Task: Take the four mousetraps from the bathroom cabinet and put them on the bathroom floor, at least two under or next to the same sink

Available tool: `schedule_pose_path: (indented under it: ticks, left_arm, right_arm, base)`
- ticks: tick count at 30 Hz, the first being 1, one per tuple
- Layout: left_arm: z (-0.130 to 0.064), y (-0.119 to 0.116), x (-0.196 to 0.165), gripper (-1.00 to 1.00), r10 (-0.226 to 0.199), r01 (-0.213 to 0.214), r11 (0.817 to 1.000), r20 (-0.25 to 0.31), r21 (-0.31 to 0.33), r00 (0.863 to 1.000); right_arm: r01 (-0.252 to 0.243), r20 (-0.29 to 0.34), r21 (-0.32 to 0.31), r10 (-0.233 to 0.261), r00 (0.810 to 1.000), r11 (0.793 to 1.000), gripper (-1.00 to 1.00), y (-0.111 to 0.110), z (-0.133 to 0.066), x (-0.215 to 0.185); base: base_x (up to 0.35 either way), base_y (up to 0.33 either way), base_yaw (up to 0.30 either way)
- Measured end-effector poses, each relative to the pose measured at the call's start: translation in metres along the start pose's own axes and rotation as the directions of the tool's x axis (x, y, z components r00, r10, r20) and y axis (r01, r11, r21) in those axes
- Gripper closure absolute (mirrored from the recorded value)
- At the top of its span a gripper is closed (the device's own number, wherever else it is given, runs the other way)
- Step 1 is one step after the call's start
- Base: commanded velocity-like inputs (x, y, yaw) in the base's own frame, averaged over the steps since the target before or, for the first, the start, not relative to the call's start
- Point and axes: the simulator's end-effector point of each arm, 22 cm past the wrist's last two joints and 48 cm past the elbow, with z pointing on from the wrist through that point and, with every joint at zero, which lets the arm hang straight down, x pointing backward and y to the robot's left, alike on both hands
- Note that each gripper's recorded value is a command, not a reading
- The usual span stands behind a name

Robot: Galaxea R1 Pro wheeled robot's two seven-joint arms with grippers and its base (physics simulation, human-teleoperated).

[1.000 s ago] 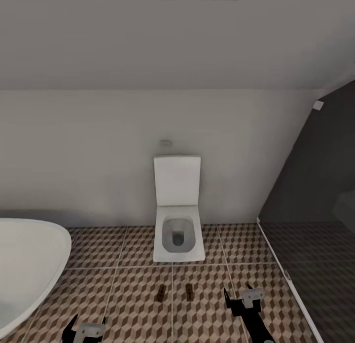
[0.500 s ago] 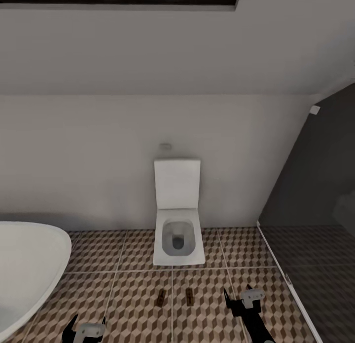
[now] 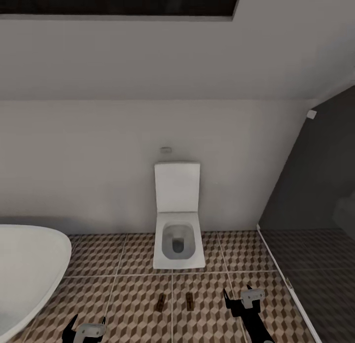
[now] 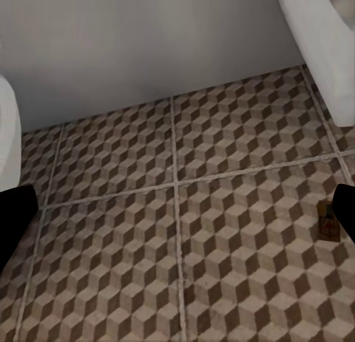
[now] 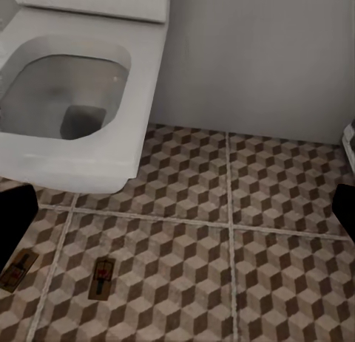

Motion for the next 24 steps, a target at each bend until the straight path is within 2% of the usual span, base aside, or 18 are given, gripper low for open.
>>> schedule_pose_path:
  ticks: [24]
  left_arm:
    - [0.001,0.004,-0.017,-1.0,-0.005,0.005,1.0,0.036,-0.009,0.999]
  right_arm:
    - [0.002,0.036,0.004,-0.002,0.999,1.0,-1.0,-0.002,-0.001,-0.018]
  base:
    - [0.0,0.0,0.0]
